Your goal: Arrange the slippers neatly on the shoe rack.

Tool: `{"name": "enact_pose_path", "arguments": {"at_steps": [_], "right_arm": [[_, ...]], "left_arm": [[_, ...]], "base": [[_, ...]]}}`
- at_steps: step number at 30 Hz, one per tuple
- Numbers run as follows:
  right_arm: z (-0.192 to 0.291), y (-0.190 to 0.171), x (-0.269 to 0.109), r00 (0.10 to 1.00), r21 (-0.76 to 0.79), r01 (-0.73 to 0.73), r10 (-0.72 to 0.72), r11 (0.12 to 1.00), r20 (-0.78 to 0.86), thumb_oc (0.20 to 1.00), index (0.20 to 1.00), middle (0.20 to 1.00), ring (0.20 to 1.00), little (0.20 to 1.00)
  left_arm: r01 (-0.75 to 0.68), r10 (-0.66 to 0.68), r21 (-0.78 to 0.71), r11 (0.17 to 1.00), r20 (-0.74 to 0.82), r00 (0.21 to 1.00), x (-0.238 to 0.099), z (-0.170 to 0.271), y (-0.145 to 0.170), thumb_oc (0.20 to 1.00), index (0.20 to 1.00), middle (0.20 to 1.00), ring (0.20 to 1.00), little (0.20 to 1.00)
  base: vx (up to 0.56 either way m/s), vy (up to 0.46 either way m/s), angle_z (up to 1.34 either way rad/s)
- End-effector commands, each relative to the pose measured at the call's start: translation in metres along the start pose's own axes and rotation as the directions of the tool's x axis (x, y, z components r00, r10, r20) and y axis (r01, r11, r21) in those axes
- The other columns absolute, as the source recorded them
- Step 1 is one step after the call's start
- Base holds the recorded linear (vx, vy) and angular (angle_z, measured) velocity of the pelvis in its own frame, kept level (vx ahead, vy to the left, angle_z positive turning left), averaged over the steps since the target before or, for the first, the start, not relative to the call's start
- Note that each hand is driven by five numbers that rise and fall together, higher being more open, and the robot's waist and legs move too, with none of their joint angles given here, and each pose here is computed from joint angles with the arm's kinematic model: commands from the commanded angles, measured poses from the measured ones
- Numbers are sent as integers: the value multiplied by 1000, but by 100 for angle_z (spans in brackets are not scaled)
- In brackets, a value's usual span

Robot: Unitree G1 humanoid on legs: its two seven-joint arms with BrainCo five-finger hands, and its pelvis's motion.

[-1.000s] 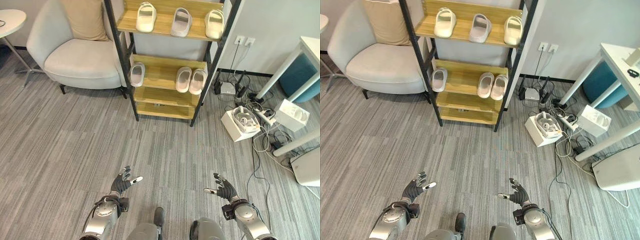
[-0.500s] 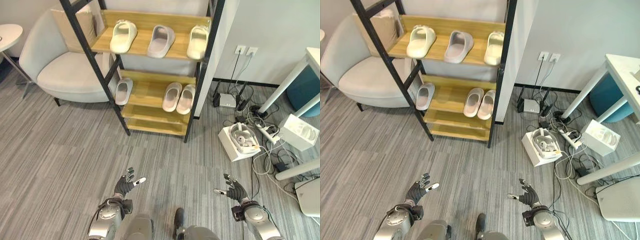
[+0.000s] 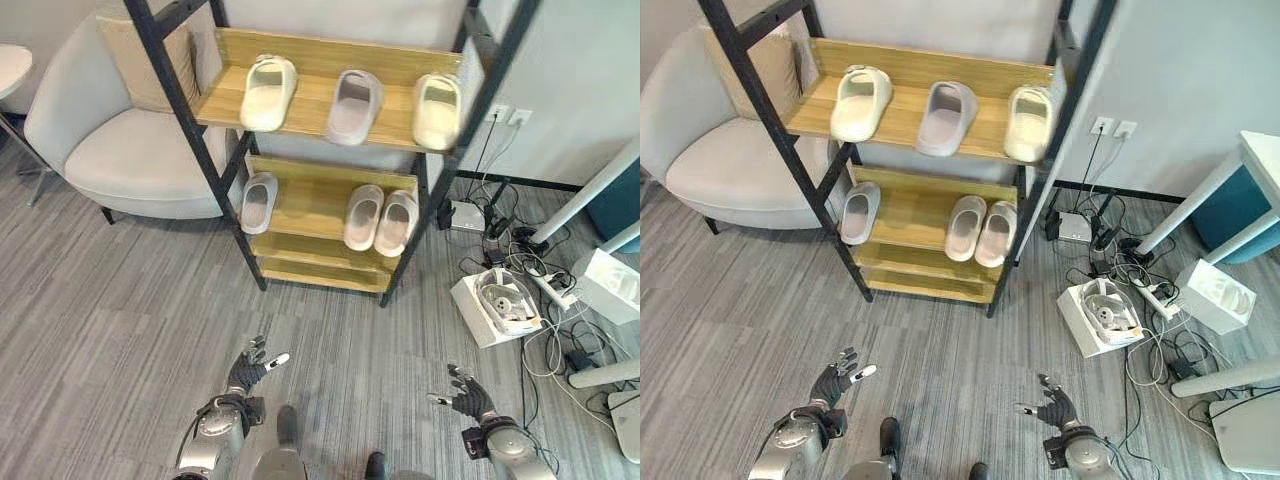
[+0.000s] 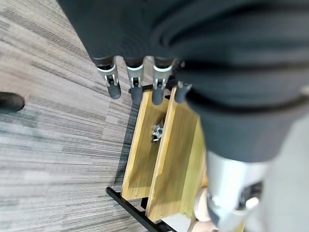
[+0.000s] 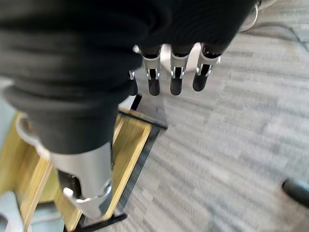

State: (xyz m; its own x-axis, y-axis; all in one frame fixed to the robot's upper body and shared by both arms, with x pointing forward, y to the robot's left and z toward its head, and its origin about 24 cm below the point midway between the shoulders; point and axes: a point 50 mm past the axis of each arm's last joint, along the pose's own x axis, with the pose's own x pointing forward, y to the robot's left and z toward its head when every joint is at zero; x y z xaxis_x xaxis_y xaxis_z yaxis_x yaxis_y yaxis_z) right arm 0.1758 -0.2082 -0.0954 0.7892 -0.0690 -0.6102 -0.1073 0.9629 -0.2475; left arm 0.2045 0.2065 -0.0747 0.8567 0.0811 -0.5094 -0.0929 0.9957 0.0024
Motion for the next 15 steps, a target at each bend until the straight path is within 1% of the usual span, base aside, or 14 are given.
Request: {"name": "enact_pose_path", "arguments": {"at_steps": [1,4,8,12,15], "right_arm": [[26,-7,5,994,-18,11,-9,1000,106,1000,1000,1000,1000,1000],[31,-2,6,992,-8,-8,9,1000,122,1000,1000,1000,1000,1000],[33,-3,6,991,-5,-8,8,1000,130,1000,1000,1000,1000,1000],[27,-4,2,993,-3,-7,7,1000,116,1000,1000,1000,1000,1000],[19,-9,0,995,-8,-2,3,1000,95,1000,1000,1000,1000,1000]], "left_arm": [[4,-6,15,1000,110,994,1,24,4,1000,1000,1000,1000,1000],[4,-10,47,999,126,992,2,31,7,1000,1000,1000,1000,1000],[13,-19,46,999,132,991,1,31,5,1000,1000,1000,1000,1000],[37,-40,24,999,136,990,1,31,-1,1000,1000,1000,1000,1000],[51,-48,-21,998,118,992,-1,25,-6,1000,1000,1000,1000,1000]], "base": [[90,188,13],[161,201,21],[219,15,5],[277,-114,5],[349,-283,62]]}}
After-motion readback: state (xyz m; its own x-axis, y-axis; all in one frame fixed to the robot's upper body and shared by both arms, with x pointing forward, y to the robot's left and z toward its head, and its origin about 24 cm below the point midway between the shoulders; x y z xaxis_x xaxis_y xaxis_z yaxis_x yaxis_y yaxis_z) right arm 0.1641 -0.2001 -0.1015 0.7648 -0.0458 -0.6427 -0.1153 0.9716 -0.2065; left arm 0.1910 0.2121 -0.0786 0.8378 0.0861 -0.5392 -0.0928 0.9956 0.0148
